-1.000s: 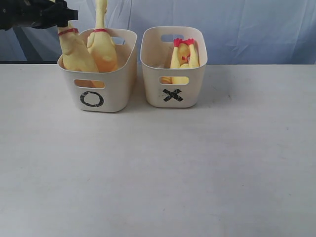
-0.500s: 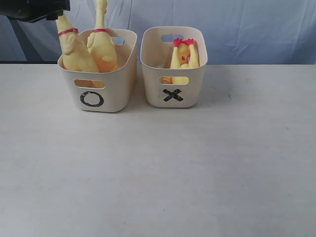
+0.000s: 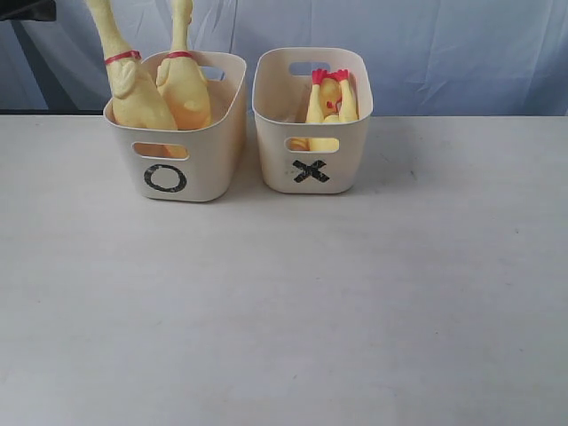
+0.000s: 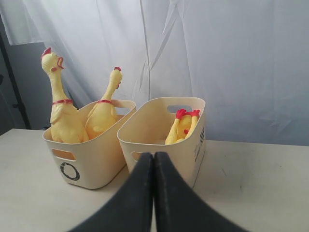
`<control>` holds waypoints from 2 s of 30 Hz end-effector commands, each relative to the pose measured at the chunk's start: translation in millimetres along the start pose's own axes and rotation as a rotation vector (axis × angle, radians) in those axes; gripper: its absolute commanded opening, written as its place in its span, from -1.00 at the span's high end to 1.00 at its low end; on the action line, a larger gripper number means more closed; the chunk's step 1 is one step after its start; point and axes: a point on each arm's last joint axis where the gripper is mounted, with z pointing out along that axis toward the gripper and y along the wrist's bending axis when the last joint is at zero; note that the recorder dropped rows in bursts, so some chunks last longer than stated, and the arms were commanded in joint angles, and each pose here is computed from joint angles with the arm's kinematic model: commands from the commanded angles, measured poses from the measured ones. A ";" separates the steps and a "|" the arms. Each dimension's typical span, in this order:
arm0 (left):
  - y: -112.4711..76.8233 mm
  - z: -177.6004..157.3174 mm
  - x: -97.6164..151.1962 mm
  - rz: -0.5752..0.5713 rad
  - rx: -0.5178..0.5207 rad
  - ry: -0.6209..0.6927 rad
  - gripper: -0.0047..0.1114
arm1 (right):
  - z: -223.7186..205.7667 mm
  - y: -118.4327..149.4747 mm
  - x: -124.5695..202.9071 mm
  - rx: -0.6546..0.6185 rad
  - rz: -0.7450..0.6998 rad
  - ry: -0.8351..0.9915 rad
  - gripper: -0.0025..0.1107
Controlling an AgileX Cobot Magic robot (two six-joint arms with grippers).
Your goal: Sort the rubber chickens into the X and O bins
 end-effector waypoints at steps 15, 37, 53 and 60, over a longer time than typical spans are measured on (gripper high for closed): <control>5.9 -81.1 144.7 -0.054 0.018 -0.035 0.91 | -0.5 0.1 0.6 -0.005 -0.004 -0.002 0.97; 5.4 -89.4 149.2 -0.055 0.023 -0.024 0.91 | -2.9 -1.3 -0.8 -0.003 0.004 -0.015 0.97; 2.8 -189.8 149.1 -0.022 0.044 -0.408 0.91 | -48.9 -43.4 -19.0 0.367 0.083 -0.265 0.97; 1.9 -244.3 166.0 -0.012 0.062 -0.624 0.91 | -85.8 -51.3 -23.1 0.582 0.094 -0.433 0.97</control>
